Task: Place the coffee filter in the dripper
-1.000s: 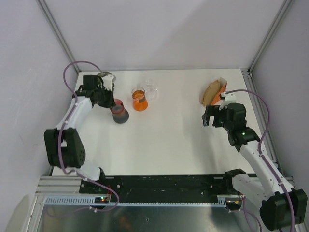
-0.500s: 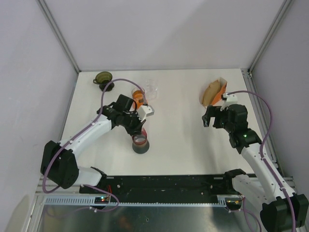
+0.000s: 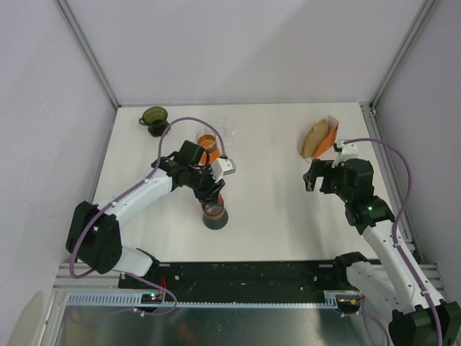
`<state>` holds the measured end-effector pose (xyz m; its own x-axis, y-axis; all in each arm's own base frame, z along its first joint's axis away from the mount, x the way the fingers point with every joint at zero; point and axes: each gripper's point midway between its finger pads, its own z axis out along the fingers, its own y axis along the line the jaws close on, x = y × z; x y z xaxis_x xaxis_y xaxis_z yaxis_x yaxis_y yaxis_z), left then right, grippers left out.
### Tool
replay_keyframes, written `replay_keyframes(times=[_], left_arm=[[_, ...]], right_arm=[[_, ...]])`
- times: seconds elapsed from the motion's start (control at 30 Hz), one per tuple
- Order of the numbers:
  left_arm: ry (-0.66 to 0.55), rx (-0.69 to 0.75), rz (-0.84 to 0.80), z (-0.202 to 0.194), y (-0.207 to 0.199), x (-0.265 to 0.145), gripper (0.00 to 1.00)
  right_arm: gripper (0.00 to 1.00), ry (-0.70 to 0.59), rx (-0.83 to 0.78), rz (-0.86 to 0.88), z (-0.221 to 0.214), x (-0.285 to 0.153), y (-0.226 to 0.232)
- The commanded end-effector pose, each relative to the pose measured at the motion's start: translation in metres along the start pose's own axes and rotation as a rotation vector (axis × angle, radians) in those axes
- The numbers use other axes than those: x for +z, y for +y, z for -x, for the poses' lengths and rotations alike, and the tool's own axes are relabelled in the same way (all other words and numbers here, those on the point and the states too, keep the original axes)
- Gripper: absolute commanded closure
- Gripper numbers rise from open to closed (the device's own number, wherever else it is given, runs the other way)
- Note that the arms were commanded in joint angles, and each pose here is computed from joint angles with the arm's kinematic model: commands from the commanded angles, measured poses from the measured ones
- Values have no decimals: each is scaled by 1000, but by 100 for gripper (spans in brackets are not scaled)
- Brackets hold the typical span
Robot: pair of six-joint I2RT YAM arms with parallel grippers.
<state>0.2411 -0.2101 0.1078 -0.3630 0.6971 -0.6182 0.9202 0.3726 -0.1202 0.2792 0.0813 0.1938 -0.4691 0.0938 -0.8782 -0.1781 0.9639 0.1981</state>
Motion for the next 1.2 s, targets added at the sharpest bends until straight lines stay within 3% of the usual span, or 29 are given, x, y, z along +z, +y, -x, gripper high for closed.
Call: replay_keyframes(times=[0.0,0.1,0.27,0.4,0.5,0.73,1.0,1.17], left_arm=[[-97,55,13,28,4,-10,51],[-186,29,72,52,22,-34,44],[-325,-126,246,78,80,-91,42],[-394,-196,441,72,128,-139,39],[-379,-226,621,53,162,-160,38],[-343,-350,836,11,219,-174,37],[-420,-563,1050,-9,309,-174,38],[-484,-734,1085,-19,350,-174,38]], right_arm=[[1,-57,3,6,22,-7,4],[1,-52,4,8,22,-6,5],[1,-41,-3,8,19,-5,5],[1,-28,-15,0,16,-4,3],[1,-17,-21,-8,14,-2,0],[1,1,-29,-10,10,3,0],[1,23,-35,-20,6,7,-3],[1,31,-37,-38,3,7,-6]])
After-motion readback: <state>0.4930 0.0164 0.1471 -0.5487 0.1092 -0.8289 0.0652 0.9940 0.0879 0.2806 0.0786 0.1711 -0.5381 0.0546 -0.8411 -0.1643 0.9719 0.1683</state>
